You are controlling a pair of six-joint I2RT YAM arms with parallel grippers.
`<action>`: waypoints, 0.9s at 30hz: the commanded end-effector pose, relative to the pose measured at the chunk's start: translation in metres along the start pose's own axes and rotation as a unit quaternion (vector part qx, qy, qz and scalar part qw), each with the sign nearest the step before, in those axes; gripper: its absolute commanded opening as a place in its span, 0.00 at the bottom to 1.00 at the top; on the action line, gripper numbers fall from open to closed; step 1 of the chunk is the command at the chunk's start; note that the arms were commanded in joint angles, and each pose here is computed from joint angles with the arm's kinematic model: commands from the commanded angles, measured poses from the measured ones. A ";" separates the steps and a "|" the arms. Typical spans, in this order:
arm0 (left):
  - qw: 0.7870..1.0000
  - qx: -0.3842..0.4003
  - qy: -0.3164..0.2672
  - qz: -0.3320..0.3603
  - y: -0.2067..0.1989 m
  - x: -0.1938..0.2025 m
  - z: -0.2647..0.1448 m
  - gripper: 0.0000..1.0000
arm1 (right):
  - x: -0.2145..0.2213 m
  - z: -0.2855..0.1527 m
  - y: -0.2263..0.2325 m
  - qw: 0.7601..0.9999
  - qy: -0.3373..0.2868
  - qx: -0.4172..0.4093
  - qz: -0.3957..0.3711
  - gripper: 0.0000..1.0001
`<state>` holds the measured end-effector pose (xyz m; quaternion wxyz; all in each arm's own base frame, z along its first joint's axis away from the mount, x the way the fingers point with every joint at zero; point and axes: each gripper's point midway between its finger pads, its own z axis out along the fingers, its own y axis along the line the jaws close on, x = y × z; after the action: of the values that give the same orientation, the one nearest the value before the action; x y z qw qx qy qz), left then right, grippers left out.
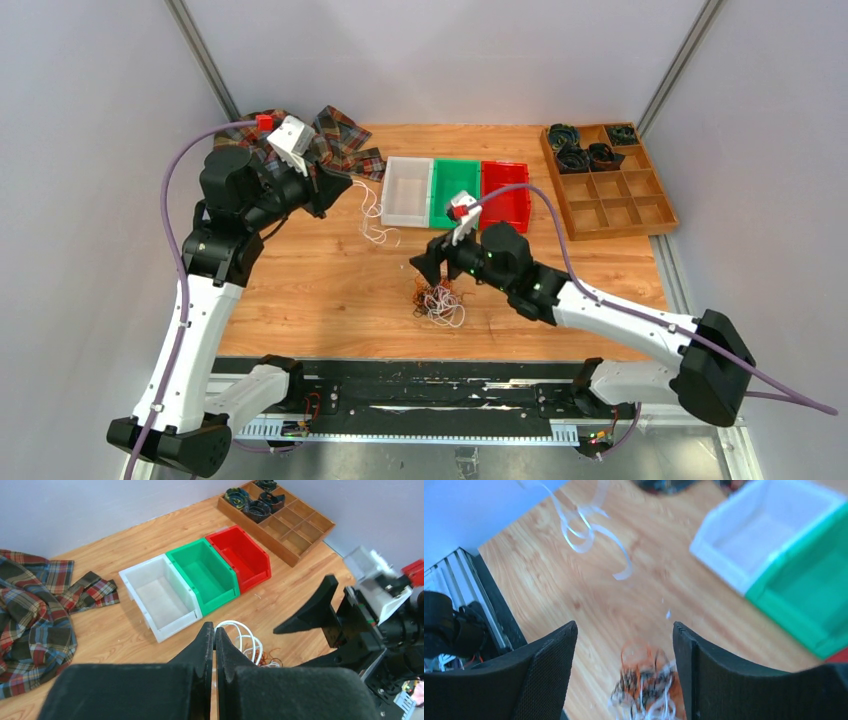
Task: Untangle the cables
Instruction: Untie the cable, then place the cable in the bin.
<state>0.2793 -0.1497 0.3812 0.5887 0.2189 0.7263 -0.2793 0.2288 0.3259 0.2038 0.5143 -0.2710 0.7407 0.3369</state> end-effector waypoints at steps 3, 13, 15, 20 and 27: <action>1.000 0.029 0.003 0.000 -0.006 0.009 0.004 0.01 | -0.081 0.017 0.037 0.992 -0.064 -0.068 -0.086 0.71; 0.997 0.079 0.023 -0.008 -0.020 0.028 0.006 0.01 | -0.115 0.047 0.085 0.972 -0.087 -0.185 -0.116 0.67; 0.996 0.085 0.025 -0.012 -0.021 0.030 0.007 0.01 | -0.116 0.053 0.089 0.970 -0.088 -0.196 -0.113 0.66; 0.995 0.094 0.029 -0.015 -0.024 0.033 0.007 0.01 | -0.125 0.068 0.086 0.972 -0.093 -0.182 -0.112 0.45; 0.996 0.083 0.037 -0.023 -0.017 0.046 0.012 0.12 | -0.120 0.066 0.040 0.987 -0.089 -0.101 -0.092 0.01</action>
<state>0.2639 -0.1715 0.3409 0.5320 0.2619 0.7282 -0.3437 0.2575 0.4296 0.2930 0.5424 -0.3954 0.6218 0.4034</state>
